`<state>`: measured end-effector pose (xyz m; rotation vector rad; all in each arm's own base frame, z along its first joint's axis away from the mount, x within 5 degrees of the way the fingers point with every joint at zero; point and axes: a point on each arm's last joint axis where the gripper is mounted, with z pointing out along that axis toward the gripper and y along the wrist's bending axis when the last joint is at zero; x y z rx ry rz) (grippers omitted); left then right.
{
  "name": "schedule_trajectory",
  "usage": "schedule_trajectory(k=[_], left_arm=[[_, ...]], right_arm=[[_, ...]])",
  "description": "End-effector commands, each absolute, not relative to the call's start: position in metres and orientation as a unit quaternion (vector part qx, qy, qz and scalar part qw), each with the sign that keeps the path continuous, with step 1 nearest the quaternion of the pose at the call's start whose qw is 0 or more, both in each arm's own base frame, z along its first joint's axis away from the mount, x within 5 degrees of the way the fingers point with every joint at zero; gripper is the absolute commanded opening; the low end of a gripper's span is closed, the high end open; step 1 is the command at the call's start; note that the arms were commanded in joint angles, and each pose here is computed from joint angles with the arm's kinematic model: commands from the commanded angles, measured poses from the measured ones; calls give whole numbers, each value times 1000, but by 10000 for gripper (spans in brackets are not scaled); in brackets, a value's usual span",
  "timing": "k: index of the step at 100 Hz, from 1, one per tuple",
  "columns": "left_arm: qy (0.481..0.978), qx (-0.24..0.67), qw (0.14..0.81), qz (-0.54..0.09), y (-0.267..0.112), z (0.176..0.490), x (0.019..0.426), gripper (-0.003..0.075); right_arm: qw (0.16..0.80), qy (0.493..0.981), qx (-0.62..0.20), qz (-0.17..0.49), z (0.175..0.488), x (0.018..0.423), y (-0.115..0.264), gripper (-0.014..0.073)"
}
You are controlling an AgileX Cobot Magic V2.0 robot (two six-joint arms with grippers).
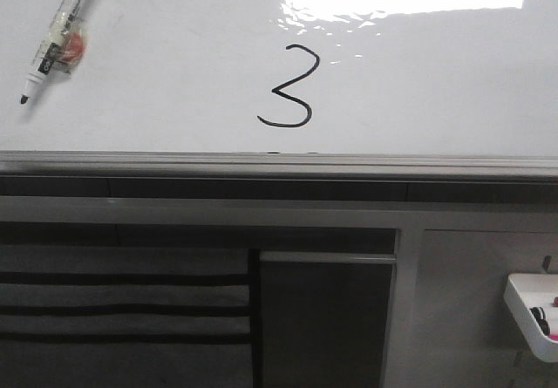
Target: Write number 3 on whiteboard
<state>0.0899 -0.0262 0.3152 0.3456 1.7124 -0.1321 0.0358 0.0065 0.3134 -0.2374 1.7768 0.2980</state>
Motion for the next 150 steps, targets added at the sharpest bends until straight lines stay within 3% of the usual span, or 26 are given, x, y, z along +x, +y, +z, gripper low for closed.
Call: schedule_trajectory(k=[1, 67, 83, 113, 150], left_arm=[[719, 122, 682, -57, -23, 331, 92, -18], [719, 122, 682, -57, -23, 330, 91, -18], [693, 120, 709, -51, -20, 327, 72, -18], [623, 89, 777, 7, -7, 283, 38, -18], [667, 38, 744, 1, -3, 227, 50, -18]], right_arm=[[654, 738, -106, 128, 327, 38, 7, -74], [653, 739, -106, 128, 325, 38, 7, -74], [653, 739, -106, 128, 325, 38, 7, -74], [653, 739, -106, 128, 325, 38, 7, -74], [653, 739, -106, 128, 325, 38, 7, -74]])
